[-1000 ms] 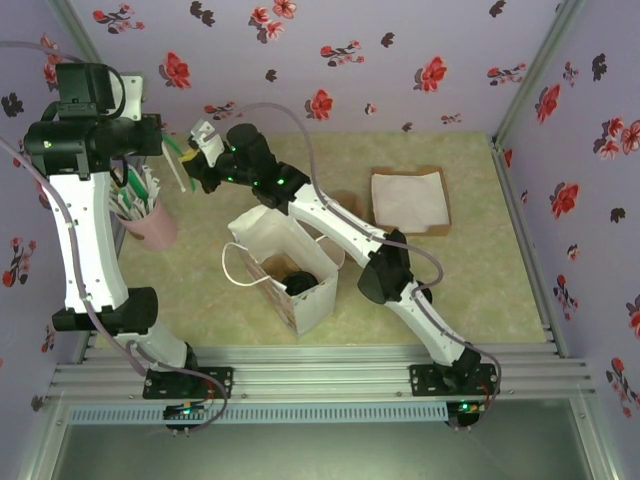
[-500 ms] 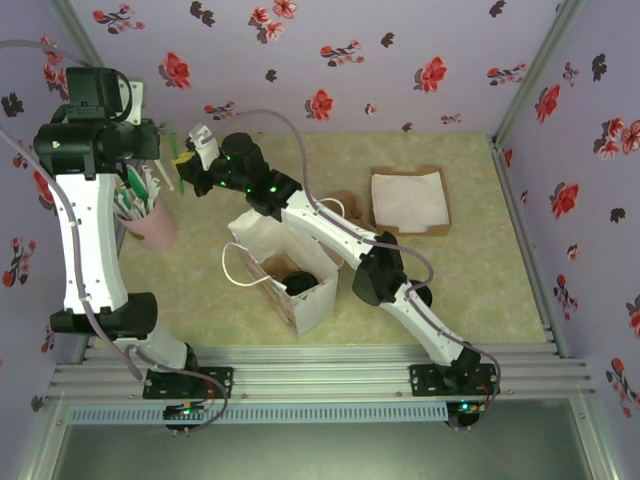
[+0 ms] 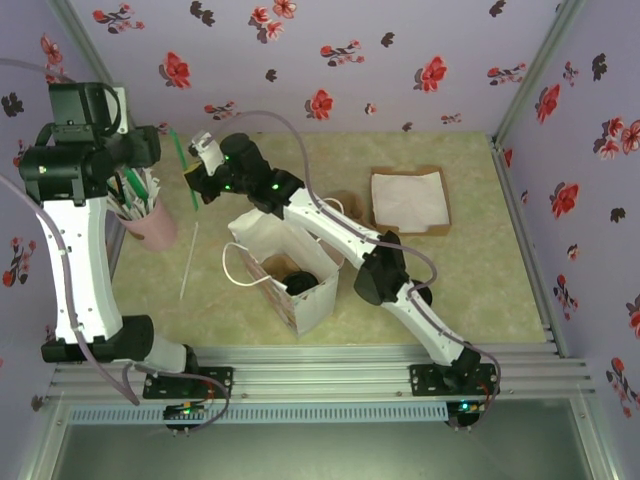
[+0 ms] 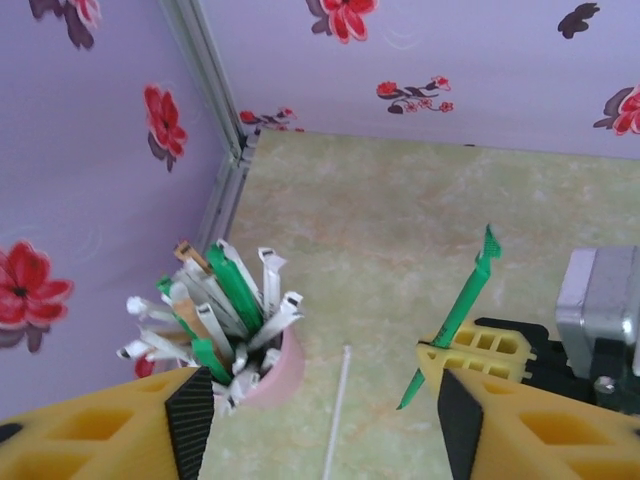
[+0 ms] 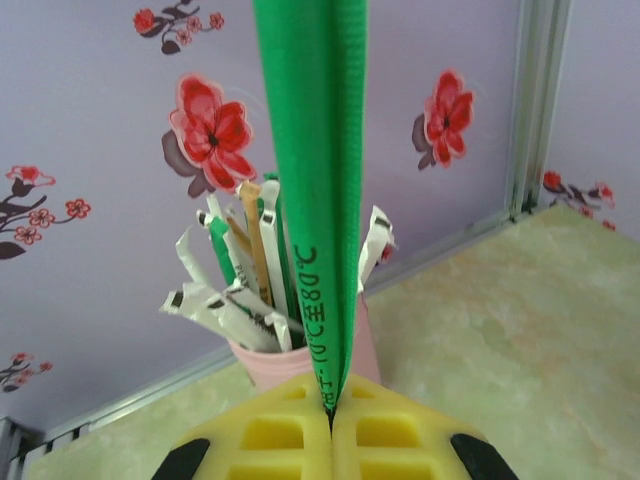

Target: Pack the takeout coffee

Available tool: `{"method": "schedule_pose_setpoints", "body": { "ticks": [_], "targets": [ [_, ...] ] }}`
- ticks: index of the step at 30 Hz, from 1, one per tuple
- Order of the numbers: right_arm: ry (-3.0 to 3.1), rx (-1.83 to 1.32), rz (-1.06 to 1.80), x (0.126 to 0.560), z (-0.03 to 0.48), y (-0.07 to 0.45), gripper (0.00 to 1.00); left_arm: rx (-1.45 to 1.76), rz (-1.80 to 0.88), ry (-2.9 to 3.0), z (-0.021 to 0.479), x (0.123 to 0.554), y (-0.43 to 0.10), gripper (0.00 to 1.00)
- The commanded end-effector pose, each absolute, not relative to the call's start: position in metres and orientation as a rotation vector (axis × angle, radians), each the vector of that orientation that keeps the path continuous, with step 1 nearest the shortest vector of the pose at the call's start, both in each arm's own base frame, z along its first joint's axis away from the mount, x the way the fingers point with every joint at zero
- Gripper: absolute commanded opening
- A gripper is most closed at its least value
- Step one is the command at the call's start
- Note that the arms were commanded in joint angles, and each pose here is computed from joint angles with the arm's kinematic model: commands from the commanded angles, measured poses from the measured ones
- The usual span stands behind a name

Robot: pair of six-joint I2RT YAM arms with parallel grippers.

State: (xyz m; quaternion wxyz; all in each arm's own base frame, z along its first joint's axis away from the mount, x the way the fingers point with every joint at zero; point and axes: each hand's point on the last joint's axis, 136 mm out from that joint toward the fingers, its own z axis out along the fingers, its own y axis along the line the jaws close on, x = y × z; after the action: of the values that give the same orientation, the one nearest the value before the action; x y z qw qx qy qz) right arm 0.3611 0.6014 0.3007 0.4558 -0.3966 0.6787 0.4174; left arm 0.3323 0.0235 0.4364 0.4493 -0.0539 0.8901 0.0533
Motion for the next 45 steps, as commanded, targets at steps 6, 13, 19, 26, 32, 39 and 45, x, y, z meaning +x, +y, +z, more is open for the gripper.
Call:
{"method": "schedule_pose_setpoints", "body": {
  "ticks": [6,13,19,26,32,39,45],
  "targets": [
    [1.616,-0.895,1.037,0.334,0.424,0.538,0.00,-0.274,0.038,2.264,0.402,0.320,0.021,0.85],
    [1.579,-0.868,1.037,0.313,0.471,0.505,0.00,-0.345,-0.017,2.371,0.352,0.312,0.015,0.99],
    [1.583,-0.860,1.016,0.294,0.481,0.473,0.00,-0.361,-0.064,2.492,0.293,0.319,-0.006,0.99],
    [1.633,-0.851,0.966,0.267,0.467,0.425,0.00,-0.397,-0.059,2.627,0.220,0.332,-0.026,0.95],
    [1.673,-0.814,0.972,0.251,0.435,0.398,0.00,-0.440,0.091,2.713,0.169,0.338,-0.016,0.87],
    [1.678,-0.806,1.011,0.246,0.408,0.399,0.00,-0.509,0.269,2.755,0.119,0.343,0.004,0.87],
    [1.679,-0.825,1.008,0.250,0.389,0.413,0.00,-0.573,0.338,2.792,0.089,0.340,0.019,0.85]
  ]
}}
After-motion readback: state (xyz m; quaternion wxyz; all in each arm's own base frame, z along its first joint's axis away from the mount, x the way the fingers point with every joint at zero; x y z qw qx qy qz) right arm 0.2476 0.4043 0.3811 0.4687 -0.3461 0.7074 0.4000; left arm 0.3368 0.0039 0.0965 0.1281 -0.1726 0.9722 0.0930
